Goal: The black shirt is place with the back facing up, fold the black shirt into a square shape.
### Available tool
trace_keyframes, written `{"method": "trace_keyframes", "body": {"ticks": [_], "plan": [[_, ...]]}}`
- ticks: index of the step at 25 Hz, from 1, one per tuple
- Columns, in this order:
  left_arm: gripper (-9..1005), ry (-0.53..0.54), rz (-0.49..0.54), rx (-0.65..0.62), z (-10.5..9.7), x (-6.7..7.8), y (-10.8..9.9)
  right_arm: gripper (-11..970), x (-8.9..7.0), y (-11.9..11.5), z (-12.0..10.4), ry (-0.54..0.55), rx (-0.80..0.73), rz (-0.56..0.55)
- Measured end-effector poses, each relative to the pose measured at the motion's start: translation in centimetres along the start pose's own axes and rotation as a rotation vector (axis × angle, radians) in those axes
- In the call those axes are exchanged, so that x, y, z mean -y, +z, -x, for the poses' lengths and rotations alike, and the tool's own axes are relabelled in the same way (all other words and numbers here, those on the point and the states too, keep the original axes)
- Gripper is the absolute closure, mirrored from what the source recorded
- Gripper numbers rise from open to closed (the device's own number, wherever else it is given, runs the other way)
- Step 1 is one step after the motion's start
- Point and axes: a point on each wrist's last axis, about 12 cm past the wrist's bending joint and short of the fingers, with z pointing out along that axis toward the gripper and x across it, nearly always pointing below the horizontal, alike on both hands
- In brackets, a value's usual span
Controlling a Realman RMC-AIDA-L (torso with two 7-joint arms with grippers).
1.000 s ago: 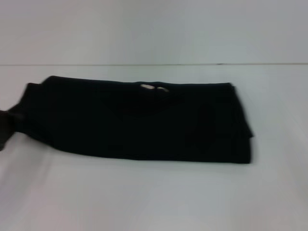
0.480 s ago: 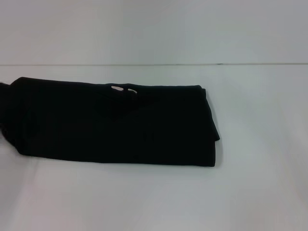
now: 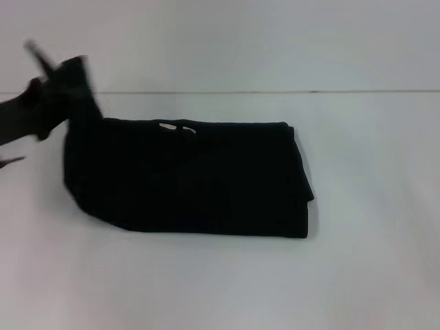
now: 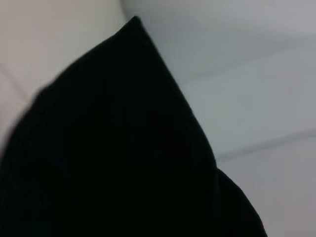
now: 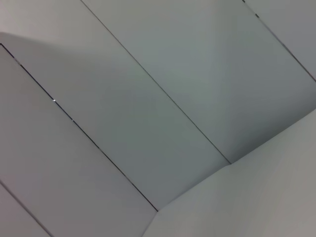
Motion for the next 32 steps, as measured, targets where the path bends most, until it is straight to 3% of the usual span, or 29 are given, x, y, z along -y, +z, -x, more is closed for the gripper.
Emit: {"method": "trace_keyframes", "body": {"ticks": [5,10,14,19,24,26,29,32], "plan": [[979,0.084,-0.064,-0.12,-0.9,2.9,2.9,344,0.0,0.0,0.0,0.0,0.0,0.0],[978,0.146,-0.107,-0.23,-3.6,5.0,6.5,344,0.0,0.1,0.0,0.0,0.0,-0.002],[978,0.205,-0.093,-0.294,-6.6,5.3,9.5,345,-0.1,0.3,-0.1,0.003,-0.001,0.003],[958,0.29,-0.081,-0.399,-10.8,4.5,12.7,346,0.0,0.5,-0.3,0.01,-0.007,-0.004],[921,0.446,-0.115,-0.526,-13.5,4.9,13.9,347,0.1,0.5,-0.3,0.008,-0.016,-0.012],[886,0.46,-0.109,-0.546,-13.6,5.0,14.0,347,0.1,0.5,-0.4,0.008,-0.018,-0.014],[833,0.448,-0.123,-0.56,-13.1,5.3,13.6,347,0.1,0.6,-0.5,0.006,-0.035,-0.016],[781,0.372,-0.197,-0.504,-10.8,5.7,11.5,348,0.2,0.7,-0.5,0.014,-0.063,-0.02]]}}
